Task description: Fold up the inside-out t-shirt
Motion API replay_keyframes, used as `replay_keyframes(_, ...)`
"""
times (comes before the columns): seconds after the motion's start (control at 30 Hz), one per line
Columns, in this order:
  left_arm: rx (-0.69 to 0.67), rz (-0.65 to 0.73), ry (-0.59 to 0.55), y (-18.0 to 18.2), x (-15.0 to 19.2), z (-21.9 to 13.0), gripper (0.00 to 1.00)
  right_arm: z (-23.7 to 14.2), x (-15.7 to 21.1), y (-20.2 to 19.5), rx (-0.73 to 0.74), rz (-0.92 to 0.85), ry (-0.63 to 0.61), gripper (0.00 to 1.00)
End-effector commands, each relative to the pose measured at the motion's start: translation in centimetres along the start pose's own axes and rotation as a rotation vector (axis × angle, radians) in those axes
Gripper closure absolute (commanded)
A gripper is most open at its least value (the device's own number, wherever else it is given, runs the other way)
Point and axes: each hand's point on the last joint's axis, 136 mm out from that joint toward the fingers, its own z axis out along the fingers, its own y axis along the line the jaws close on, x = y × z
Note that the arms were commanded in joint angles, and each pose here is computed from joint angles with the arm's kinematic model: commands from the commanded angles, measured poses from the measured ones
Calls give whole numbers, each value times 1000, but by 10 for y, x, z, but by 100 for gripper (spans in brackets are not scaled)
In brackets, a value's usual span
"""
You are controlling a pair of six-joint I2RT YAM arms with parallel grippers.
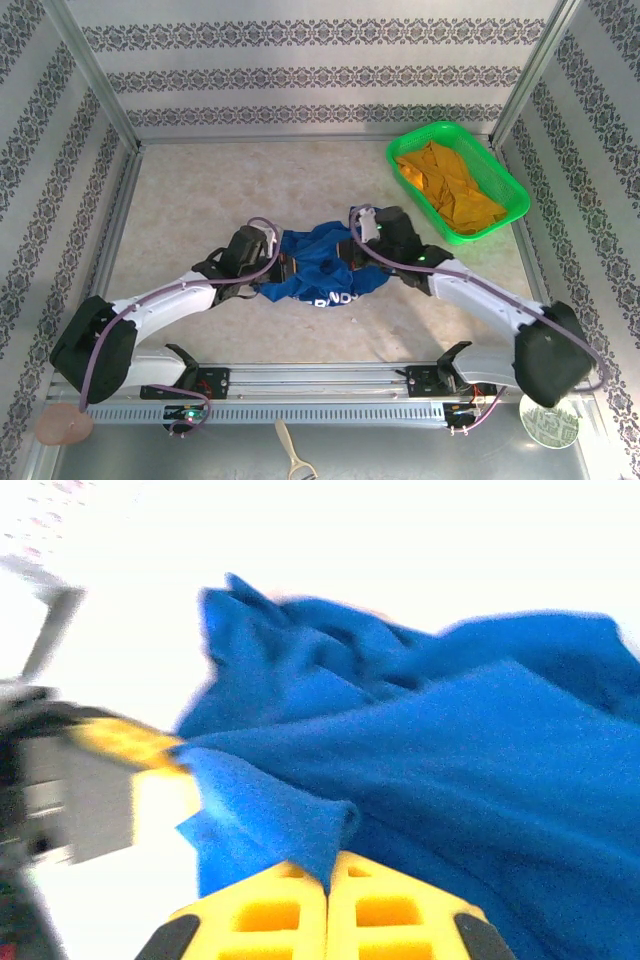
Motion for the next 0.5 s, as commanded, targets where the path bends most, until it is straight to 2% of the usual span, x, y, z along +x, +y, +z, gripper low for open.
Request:
replay_keyframes(0.0,-62,-4,-13,19,-9,0,100,-33,-7,72,-395,-60,31,100)
replay_keyframes(0.1,-47,32,-15,14,-18,1,100,-37,-2,85,-498,-70,65,100)
replay_keyframes(0.13,-39,51,-15,10,-21,0,96,-33,0,82,-502,-62,75,100)
replay_keyframes(0.23,-21,104,-29,-2,-31,-12,59,-19,1,64,-475,-7,71,100)
replay_keyframes(0.27,-12,117,-40,-6,-33,-19,51,-15,1,58,-467,17,65,100)
replay_keyframes(0.33,3,131,-71,-12,-36,-32,47,-9,0,47,-449,45,46,100)
replay_keyframes(0.47,41,189,-109,-32,-31,-49,47,-3,1,38,-422,67,29,100)
